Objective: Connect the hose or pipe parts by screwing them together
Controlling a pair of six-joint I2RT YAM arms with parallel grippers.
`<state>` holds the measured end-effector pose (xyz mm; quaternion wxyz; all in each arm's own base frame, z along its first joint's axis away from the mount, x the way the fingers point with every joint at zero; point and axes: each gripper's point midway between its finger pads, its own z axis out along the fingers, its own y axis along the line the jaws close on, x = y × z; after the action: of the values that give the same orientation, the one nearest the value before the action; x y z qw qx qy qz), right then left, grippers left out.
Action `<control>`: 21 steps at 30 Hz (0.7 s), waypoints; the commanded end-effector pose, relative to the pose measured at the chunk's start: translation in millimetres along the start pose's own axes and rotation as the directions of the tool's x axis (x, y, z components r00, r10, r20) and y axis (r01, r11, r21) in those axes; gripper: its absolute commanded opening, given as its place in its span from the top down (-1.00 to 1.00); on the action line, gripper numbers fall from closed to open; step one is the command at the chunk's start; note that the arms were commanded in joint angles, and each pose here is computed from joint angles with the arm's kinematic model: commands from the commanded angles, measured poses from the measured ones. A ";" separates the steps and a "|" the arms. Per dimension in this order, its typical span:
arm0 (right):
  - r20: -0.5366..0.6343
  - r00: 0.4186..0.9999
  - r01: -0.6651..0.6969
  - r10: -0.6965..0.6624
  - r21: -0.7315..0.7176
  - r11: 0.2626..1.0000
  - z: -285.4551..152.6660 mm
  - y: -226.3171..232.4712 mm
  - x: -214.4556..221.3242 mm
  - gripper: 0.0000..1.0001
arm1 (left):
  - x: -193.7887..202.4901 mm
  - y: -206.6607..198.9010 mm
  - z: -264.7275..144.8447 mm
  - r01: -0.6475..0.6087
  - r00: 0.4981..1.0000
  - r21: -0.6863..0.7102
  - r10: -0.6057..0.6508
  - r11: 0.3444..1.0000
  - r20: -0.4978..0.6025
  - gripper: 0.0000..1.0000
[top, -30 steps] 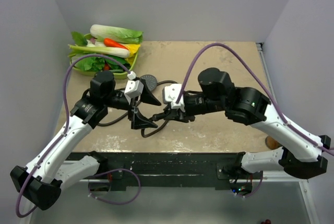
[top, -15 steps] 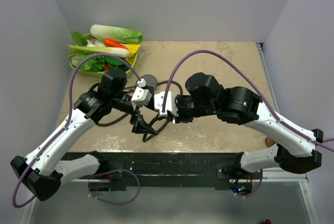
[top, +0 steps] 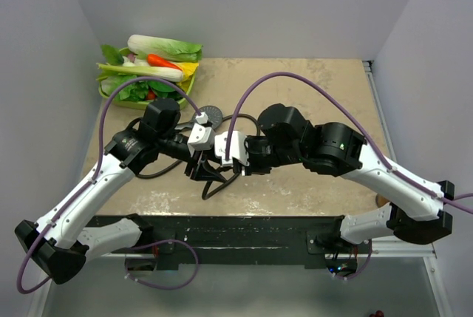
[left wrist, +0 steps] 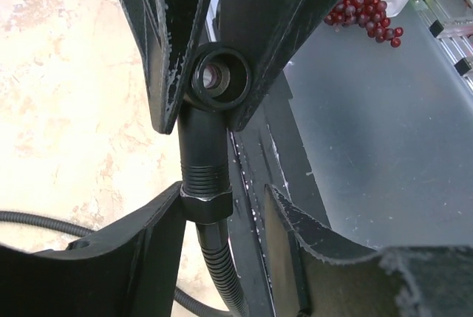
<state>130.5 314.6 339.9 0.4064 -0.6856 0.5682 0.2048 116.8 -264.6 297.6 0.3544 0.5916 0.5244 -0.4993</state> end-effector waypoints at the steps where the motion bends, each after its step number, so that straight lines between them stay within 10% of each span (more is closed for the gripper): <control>1: 0.083 0.996 0.018 -0.020 0.027 0.999 -8.7 -8.1 -24.6 1.00 | -24.2 -5.8 -3.3 -0.079 0.996 0.011 0.078 0.997 0.051 0.01; 11: 0.110 0.994 0.010 -0.013 0.035 0.999 -9.6 -9.8 -32.2 1.00 | -23.7 -7.4 -2.7 -0.080 0.995 0.019 0.079 0.997 0.060 0.47; 15: 0.094 0.995 0.009 -0.014 0.047 0.999 -12.1 -11.4 -28.4 1.00 | -22.3 -8.3 -2.9 -0.076 0.996 0.019 0.074 0.997 0.058 0.02; 21: 0.085 0.996 0.011 -0.016 0.059 0.998 -14.6 -12.9 -26.0 1.00 | -21.6 -6.7 -3.6 -0.070 0.996 0.004 0.070 0.998 0.050 -0.09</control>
<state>129.7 318.3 338.0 0.4012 -0.6864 0.5701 0.2071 116.7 -265.6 304.3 0.3639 0.5898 0.5180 -0.5014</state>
